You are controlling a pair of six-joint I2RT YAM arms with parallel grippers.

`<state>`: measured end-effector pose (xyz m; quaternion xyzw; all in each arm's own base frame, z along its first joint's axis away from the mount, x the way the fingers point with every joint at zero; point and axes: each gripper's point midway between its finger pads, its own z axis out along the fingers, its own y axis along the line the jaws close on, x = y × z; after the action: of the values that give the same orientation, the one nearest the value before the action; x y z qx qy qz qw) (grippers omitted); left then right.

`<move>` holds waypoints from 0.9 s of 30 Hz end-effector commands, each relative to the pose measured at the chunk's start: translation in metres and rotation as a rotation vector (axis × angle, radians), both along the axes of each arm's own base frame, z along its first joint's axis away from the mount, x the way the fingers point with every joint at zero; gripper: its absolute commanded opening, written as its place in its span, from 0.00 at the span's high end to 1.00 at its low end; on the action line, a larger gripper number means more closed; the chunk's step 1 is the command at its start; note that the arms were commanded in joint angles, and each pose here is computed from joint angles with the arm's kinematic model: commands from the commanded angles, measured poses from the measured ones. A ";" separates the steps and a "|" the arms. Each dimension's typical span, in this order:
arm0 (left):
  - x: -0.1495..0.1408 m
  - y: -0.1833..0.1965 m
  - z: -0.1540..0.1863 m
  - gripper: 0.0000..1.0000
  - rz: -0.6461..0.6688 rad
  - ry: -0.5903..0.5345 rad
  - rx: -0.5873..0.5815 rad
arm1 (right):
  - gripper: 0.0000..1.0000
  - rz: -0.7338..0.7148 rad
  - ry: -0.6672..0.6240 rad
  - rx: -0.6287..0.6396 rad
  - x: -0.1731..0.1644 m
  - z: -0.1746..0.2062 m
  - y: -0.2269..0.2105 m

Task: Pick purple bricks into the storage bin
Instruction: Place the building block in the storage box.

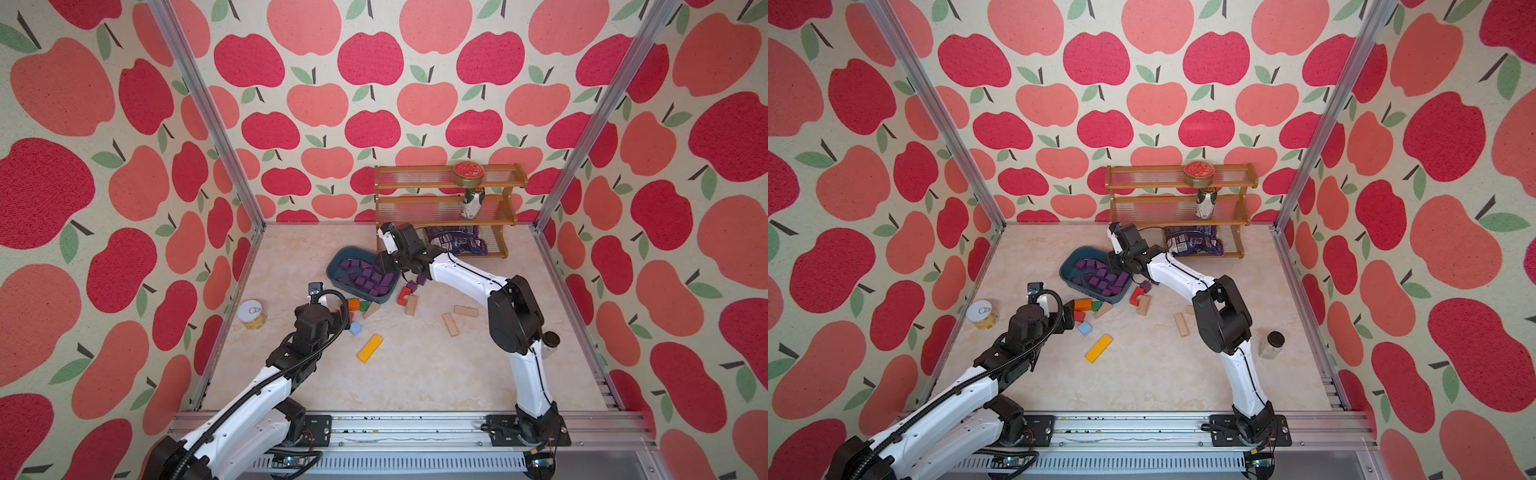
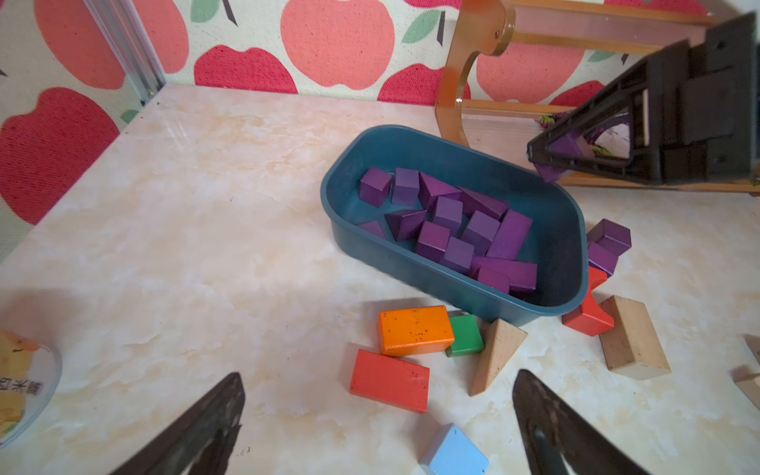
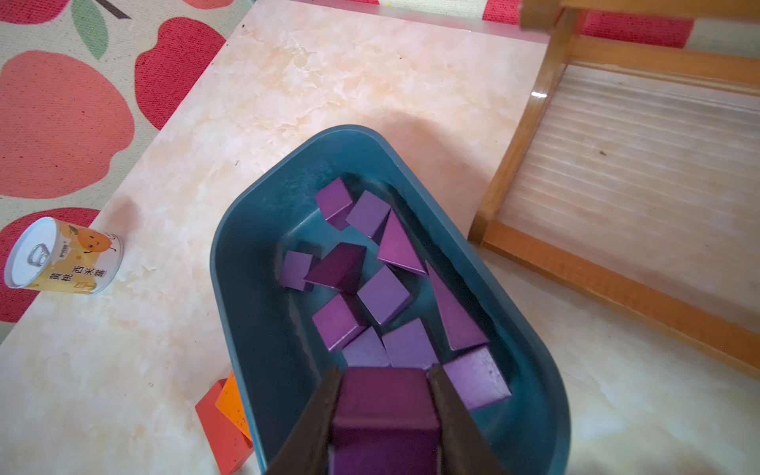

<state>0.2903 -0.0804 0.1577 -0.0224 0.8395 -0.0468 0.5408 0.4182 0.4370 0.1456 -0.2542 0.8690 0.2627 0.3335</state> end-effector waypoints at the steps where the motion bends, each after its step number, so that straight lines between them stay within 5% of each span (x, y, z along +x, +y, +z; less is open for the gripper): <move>1: -0.007 0.019 -0.005 0.01 0.073 -0.004 0.017 | 0.74 0.038 -0.009 0.069 0.003 0.014 0.021; 27: -0.003 0.020 -0.009 0.01 0.046 0.025 -0.013 | 0.74 0.127 0.018 0.026 0.021 -0.050 0.052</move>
<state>0.2843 -0.0592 0.1395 -0.0426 0.8474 -0.0343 0.5281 0.4334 0.4863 0.0926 -0.2887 0.8561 0.3073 0.2990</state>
